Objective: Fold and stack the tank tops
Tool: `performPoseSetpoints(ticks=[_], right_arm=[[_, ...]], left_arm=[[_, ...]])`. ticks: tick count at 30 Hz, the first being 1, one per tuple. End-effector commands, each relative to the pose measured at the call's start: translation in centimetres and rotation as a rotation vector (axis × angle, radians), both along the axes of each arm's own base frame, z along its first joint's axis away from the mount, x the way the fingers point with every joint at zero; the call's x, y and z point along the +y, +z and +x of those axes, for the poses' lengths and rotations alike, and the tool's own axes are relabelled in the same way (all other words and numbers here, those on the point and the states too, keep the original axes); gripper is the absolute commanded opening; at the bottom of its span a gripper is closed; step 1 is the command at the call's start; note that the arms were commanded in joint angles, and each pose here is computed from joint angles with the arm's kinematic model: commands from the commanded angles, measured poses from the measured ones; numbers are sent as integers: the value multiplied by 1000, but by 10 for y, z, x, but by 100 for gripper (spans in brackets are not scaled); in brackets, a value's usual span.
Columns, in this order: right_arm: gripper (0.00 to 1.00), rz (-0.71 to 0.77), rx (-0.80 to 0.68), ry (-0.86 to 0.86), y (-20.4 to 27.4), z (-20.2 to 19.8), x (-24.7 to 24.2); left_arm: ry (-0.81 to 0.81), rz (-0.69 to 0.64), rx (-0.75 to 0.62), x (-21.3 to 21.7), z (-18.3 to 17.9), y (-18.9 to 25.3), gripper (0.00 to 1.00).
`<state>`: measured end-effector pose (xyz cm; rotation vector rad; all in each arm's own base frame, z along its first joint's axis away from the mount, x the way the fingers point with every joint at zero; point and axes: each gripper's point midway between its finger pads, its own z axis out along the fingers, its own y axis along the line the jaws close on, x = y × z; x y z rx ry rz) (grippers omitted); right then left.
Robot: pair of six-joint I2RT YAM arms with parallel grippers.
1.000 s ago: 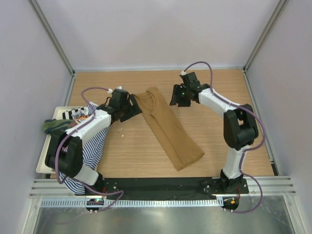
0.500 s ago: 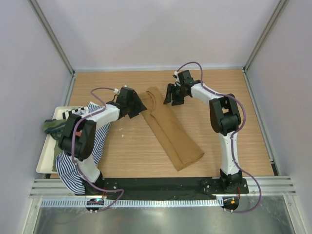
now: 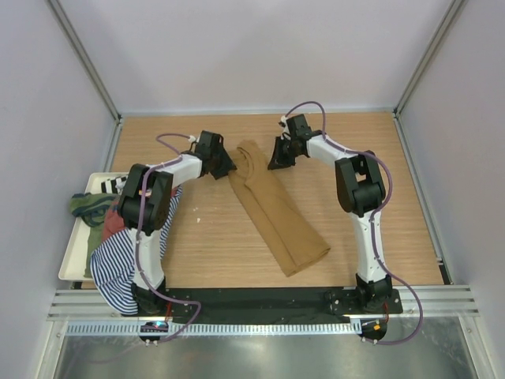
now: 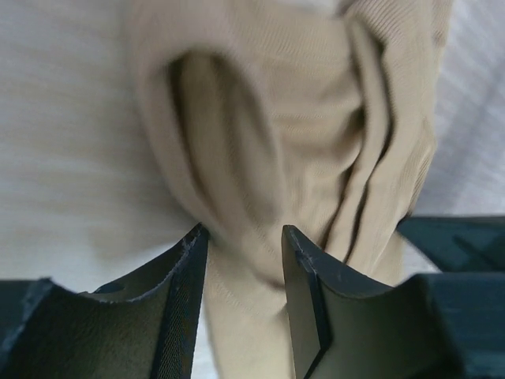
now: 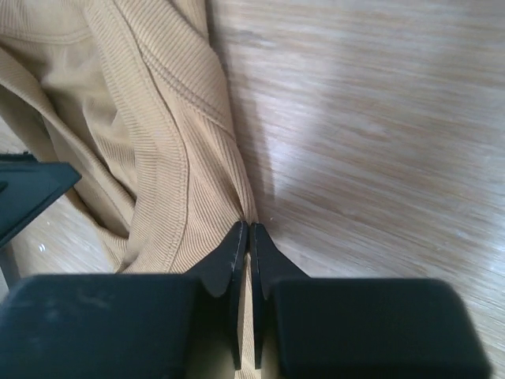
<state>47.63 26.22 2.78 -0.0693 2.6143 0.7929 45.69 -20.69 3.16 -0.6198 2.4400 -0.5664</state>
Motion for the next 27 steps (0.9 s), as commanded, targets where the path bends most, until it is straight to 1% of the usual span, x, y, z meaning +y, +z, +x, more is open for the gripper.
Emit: performPoseSetpoints(ticks=[1, 2, 3, 4, 5, 6, 7, 8, 9, 10, 11, 12, 13, 14, 16, 17, 19, 20, 21, 22, 23, 24, 25, 26, 27], right_arm=[[8, 14, -87, -51, 24, 22, 2], [4, -1, -88, -73, 21, 22, -3], [2, 18, -113, -116, 30, 30, -8], [1, 25, -121, -145, 31, 32, -14], [1, 28, -105, -173, 22, 28, -21], [1, 68, -140, -229, 35, 40, -31], [1, 78, -139, -257, 34, 42, -37], [1, 83, -128, -285, 29, 42, -45], [1, 99, -134, -333, 31, 49, -57], [1, 103, -132, -362, 29, 52, -64], [1, 103, -123, -382, 24, 51, -70], [1, 99, -131, -406, 22, 54, -76], [1, 104, -125, -437, 21, 56, -84], [3, 104, -123, -443, 19, 56, -86], [5, 108, -122, -458, 19, 59, -94], [10, 111, -123, -461, 20, 61, -96], [17, 115, -126, -465, 23, 63, -99], [29, 122, -142, -459, 32, 66, -100], [33, 114, -135, -453, 33, 64, -100], [41, 103, -144, -455, 38, 64, -102], [45, 96, -161, -456, 48, 62, -104], [48, 85, -162, -459, 52, 58, -106], [51, 75, -164, -464, 56, 55, -109], [56, 45, -152, -482, 54, 48, -115], [57, 33, -163, -479, 69, 39, -119]], left_arm=[[-33, 3, -11, -9, 20, -5, 44], [-44, -15, -35, -15, 33, 4, 43], [-61, -27, -15, -21, 35, -7, 43], [-70, -38, -20, -25, 42, -7, 43], [-75, -55, -54, -32, 56, 5, 42], [-92, -57, -45, -37, 60, -4, 43], [-100, -61, -55, -40, 66, -3, 43], [-112, -81, -103, -48, 83, 14, 45], [-144, -106, -76, -56, 86, -2, 46], [-162, -120, -72, -63, 90, -1, 47], [-185, -148, -117, -76, 105, 17, 51], [-198, -152, -118, -82, 108, 17, 54], [-215, -142, -91, -86, 107, 3, 56], [-231, -147, -131, -94, 116, 19, 61], [-230, -130, -151, -95, 118, 30, 66], [-221, -115, -152, -91, 117, 30, 70], [-213, -94, -172, -85, 116, 40, 72], [-217, -74, -188, -80, 112, 51, 74], [-220, -65, -193, -78, 108, 56, 75], [-224, -48, -163, -73, 97, 48, 75], [-225, -42, -204, -68, 93, 75, 75], [-228, -40, -206, -66, 86, 80, 75], [-230, -27, -181, -61, 70, 73, 75], [-237, -25, -223, -60, 61, 98, 75], [-236, -11, -233, -57, 51, 105, 75]])
